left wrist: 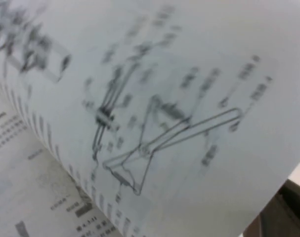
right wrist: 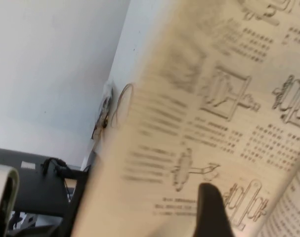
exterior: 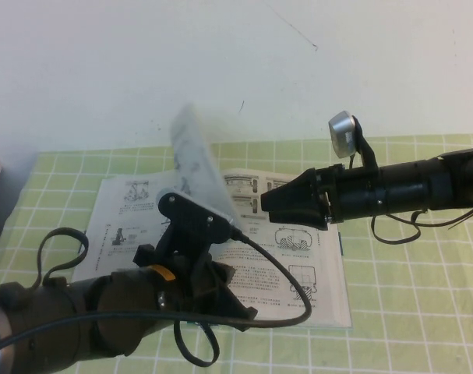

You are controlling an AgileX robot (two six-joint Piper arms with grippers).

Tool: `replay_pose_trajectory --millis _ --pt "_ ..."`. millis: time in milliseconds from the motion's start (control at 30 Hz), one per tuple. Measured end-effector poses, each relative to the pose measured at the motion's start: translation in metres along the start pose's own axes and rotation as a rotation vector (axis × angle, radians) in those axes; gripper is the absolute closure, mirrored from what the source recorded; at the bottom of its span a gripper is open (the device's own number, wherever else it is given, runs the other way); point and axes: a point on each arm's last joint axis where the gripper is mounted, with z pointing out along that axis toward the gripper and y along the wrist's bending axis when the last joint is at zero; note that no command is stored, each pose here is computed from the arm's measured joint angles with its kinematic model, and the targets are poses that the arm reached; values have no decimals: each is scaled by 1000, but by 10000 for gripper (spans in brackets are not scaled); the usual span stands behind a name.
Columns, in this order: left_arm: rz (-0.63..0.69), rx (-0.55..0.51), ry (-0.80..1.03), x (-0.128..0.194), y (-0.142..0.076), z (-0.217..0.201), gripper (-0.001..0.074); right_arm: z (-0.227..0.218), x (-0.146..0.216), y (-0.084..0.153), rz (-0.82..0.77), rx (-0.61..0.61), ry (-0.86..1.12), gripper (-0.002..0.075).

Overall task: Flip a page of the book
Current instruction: Open the closed book

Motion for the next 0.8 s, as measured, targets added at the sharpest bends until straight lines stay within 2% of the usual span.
replay_pose_trajectory --millis 167,267,367,467,533,700,800 --pt "-38 -20 -25 -2 2 0 739 -14 -5 -2 -9 19 -17 319" --pt "-81 -23 -23 -2 2 0 739 -18 -5 3 -38 36 8 352" --pt "-150 -32 -14 -1 6 0 739 -20 -3 8 -77 57 52 455" --pt "-220 -34 19 1 15 0 739 -23 1 12 -130 89 120 620" --pt "-246 -26 55 4 21 0 739 -26 4 17 -169 115 169 680" --pt "-331 2 161 12 43 -3 739 -38 10 34 -236 215 303 718" --pt "-367 1 198 16 58 -6 739 -51 11 47 -290 354 382 720"
